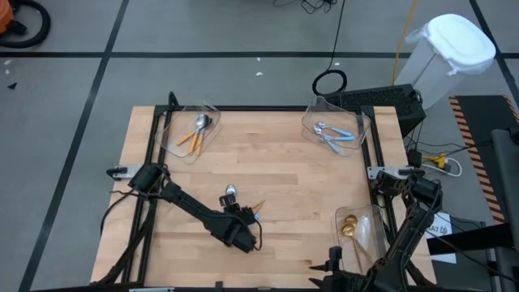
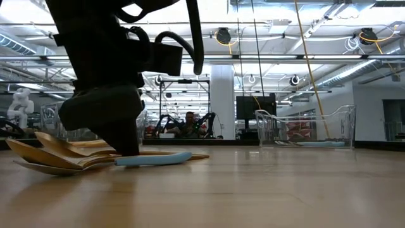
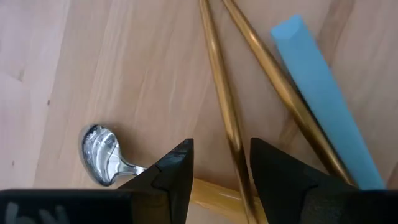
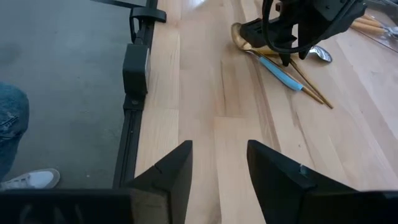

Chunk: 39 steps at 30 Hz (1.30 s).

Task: Sort silverware by color (type)
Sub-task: Put the gold spoon into the bottom transparent bin

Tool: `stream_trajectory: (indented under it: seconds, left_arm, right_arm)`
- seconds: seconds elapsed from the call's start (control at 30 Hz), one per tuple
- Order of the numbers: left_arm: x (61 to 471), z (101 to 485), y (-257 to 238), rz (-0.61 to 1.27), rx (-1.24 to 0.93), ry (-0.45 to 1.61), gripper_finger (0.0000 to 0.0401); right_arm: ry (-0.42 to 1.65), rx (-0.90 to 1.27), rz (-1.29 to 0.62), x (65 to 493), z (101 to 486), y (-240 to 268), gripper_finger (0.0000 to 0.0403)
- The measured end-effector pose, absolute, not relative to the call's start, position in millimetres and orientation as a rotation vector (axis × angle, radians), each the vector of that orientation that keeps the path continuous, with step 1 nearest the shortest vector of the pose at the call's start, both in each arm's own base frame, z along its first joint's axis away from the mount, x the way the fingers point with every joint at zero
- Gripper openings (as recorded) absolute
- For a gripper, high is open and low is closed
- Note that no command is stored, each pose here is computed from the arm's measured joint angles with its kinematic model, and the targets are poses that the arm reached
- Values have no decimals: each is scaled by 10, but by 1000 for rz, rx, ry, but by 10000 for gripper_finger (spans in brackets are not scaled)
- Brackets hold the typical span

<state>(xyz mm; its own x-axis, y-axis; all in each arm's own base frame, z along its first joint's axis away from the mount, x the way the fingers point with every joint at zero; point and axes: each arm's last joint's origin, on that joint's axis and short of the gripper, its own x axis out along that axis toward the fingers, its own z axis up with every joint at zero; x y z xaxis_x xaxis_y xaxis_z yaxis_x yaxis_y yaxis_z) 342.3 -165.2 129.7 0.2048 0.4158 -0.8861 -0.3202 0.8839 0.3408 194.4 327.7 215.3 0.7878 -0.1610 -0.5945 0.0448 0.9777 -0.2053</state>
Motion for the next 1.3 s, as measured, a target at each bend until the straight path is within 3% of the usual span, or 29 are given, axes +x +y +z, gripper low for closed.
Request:
stream_trajectory:
  seconds: [0.13,0.4,0.63,0.83,1.1,1.3]
  left_arm:
    - [3448,1290,-1661,453,120,1268,142]
    - [3481,1286,-1649,417,106,1274,17]
    - [3543,1384,-1709,417,119,1256,12]
    - [3645,1707,-1878,396,190,1157,10]
    - [3695,2148,-2240,207,386,1024,9]
    - [3629,2258,-2422,79,537,1001,8]
  right_arm:
    - [655,-192,-109,1944,2153,3277,146]
    - [655,-195,-109,1944,2154,3277,146]
    - [653,-203,-125,1987,2138,3241,146]
    - [618,-151,-216,2139,2131,3125,146]
    - [620,-151,-279,2384,2135,2958,146]
    - [580,-154,-291,2514,2222,2931,146]
